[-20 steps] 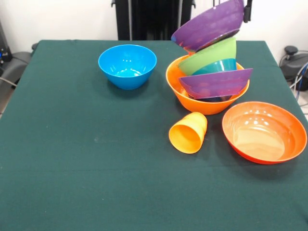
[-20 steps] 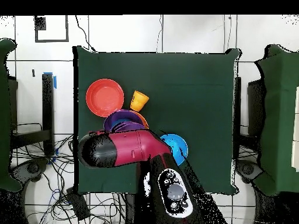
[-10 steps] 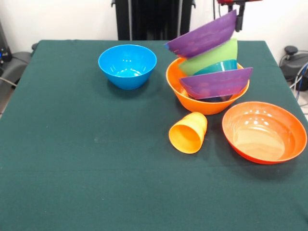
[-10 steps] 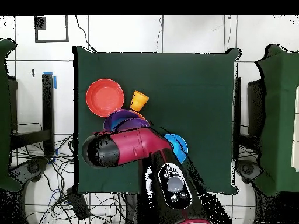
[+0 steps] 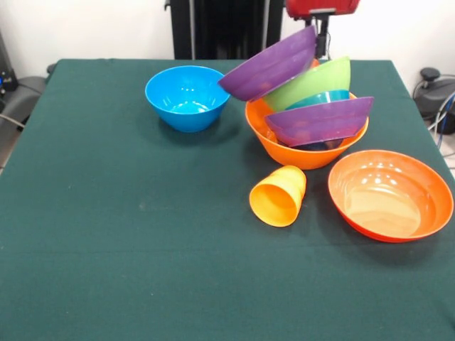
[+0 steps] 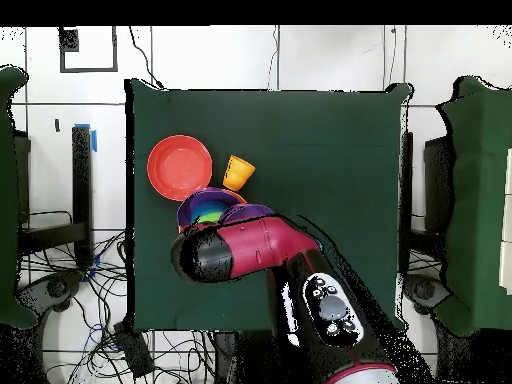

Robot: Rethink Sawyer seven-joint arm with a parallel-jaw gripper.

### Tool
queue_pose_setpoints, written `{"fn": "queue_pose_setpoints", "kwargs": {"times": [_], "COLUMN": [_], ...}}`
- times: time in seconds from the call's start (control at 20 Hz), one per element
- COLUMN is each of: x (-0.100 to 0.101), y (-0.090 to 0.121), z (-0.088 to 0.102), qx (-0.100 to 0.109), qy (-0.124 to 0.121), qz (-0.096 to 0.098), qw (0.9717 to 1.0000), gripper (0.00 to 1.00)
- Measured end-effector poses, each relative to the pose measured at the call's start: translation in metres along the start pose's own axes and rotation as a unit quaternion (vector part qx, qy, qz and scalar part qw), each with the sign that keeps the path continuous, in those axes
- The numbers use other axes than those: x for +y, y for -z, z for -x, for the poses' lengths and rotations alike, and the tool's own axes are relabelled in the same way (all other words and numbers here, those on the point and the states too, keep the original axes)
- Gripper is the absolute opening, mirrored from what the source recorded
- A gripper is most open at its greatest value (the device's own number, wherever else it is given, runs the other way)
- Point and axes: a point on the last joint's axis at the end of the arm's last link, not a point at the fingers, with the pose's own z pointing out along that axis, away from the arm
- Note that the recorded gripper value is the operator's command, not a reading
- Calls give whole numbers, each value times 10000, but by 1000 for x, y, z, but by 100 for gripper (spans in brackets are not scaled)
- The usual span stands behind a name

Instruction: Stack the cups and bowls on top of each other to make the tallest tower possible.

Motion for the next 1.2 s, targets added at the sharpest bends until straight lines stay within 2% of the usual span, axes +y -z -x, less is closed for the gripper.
{"fn": "queue_pose_setpoints", "kwargs": {"times": [0.3, 0.6, 0.65, 0.95, 1.2], "x": [-7, 0, 5, 22, 32], "y": [-8, -7, -4, 14, 43], "z": [-1, -1, -1, 4, 24], "qx": [28, -73, -89, -182, -560], "qy": [131, 522, 655, 954, 1168], "qz": [65, 6, -21, -43, 106], "qw": [9999, 9986, 9978, 9953, 9915], "gripper": [0, 0, 0, 0, 0]}}
